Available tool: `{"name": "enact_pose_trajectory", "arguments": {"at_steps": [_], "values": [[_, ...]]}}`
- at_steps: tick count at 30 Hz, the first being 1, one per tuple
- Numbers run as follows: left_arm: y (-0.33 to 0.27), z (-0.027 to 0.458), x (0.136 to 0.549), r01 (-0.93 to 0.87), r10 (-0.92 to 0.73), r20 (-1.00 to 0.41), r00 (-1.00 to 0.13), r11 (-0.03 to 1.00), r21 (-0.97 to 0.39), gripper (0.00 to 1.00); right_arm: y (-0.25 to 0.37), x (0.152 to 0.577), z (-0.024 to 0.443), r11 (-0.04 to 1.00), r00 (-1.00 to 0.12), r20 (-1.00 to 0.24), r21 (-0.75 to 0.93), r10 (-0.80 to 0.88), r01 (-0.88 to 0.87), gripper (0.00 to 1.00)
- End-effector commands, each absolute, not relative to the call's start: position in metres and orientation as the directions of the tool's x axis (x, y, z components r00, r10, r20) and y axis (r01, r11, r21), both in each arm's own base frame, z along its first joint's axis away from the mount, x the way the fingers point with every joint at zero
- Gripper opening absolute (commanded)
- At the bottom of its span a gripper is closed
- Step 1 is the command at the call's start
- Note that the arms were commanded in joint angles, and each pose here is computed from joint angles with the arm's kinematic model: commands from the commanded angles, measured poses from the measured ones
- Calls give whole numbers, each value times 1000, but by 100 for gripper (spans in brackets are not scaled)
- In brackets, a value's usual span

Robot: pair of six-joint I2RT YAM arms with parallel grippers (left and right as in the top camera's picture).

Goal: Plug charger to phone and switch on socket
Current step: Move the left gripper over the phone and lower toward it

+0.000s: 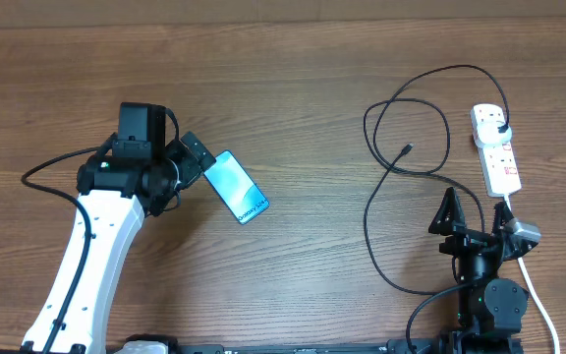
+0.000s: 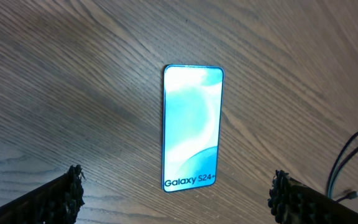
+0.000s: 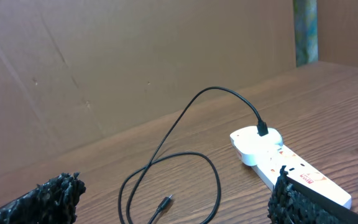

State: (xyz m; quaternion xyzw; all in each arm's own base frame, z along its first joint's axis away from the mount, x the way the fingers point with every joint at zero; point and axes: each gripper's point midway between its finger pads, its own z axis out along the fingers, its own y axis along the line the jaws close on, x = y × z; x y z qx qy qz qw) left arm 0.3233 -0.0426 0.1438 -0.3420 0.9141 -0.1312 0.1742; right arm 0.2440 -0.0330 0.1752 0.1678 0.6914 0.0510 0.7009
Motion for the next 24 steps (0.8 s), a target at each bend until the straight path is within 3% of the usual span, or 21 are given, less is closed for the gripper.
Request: {"name": "enact_pose_trajectory", "arguments": {"at_steps": [1,5,14,22,24], "values": [[-45,146,326,-559,-651,-236,-722,749,-356,100,-33,244,172,940,35,-955,298,296,165,100],[-60,144,315,-613,-701,-115,-704,682,-400,100,-34,244,172,940,35,-955,298,296,165,100],[-79,131,314,-666,-731,-10,-682,627,-404,100,-33,244,172,940,35,-955,298,296,165,100],[-96,121,315,-696,-710,98,-698,639,-328,100,-33,244,172,940,35,-955,298,296,165,100],[-97,122,327,-666,-679,79,-730,681,-305,100,-33,244,172,940,35,-955,298,296,165,100]]}}
